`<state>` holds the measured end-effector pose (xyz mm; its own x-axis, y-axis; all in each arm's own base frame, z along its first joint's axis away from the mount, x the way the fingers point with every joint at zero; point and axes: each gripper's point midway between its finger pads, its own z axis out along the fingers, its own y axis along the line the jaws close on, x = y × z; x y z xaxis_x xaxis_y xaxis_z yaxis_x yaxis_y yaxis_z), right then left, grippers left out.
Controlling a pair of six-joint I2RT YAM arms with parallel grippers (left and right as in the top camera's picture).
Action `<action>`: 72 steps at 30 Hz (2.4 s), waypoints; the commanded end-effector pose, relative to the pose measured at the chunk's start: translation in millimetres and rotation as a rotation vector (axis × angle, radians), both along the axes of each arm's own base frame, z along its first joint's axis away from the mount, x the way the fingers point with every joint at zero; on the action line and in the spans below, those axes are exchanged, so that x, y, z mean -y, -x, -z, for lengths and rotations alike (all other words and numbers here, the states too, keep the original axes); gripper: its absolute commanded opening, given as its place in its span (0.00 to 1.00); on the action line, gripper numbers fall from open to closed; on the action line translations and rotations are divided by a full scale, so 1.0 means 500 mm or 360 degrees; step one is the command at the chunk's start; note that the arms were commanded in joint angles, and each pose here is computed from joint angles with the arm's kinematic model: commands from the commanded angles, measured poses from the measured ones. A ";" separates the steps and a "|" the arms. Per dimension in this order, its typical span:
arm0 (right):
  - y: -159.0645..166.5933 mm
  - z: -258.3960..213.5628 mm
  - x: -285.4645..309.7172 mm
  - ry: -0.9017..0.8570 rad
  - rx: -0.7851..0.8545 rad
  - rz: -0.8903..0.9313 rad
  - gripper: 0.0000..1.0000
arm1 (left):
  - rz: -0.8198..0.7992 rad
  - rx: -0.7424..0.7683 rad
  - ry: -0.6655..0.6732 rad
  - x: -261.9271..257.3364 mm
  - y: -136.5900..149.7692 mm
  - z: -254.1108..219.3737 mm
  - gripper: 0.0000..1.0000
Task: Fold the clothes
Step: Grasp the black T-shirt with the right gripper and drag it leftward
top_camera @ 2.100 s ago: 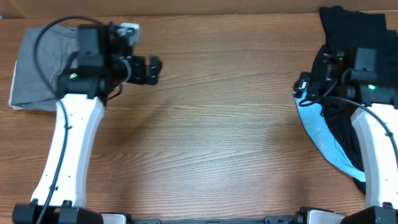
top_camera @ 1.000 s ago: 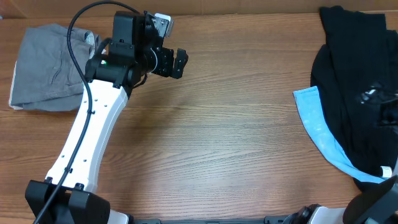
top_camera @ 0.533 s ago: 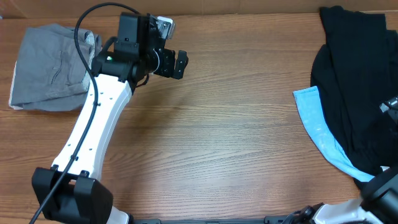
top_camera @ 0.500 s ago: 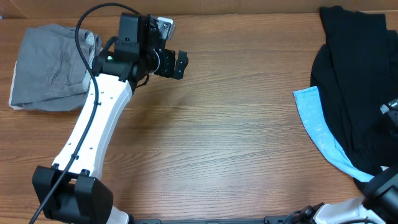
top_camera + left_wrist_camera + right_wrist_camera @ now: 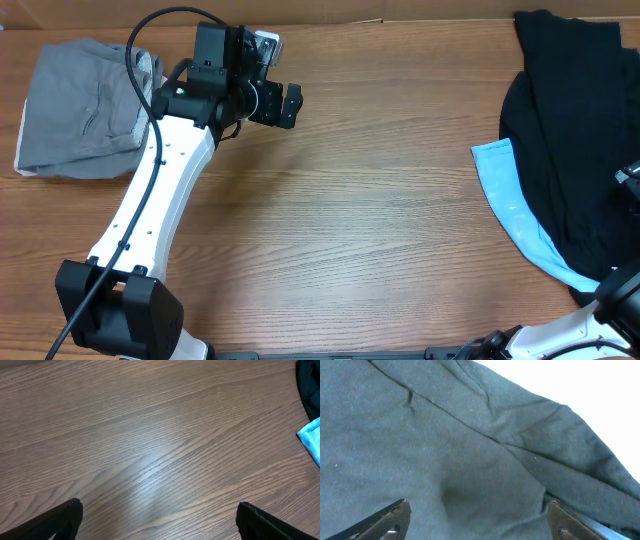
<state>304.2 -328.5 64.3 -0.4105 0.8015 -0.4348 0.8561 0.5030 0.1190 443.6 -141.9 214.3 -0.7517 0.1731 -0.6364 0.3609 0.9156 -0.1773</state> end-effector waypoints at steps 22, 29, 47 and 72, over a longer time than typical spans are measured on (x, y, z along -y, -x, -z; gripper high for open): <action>0.008 0.104 0.049 -0.0054 -0.0043 0.0045 0.23 | -0.0011 0.0003 0.0000 0.003 -0.005 -0.004 1.00; -0.019 0.042 0.044 -0.0079 0.0073 0.0013 0.04 | -0.0011 0.0009 0.0001 0.004 -0.006 -0.005 0.98; -0.148 -0.249 -0.249 -0.0489 0.0321 -0.0677 0.04 | -0.0042 0.0164 0.0037 -0.015 -0.001 -0.137 0.95; -0.161 -0.271 -1.019 -0.0680 0.0076 -0.2125 0.04 | -0.0384 0.0232 -0.0049 -0.192 -0.002 -0.244 0.96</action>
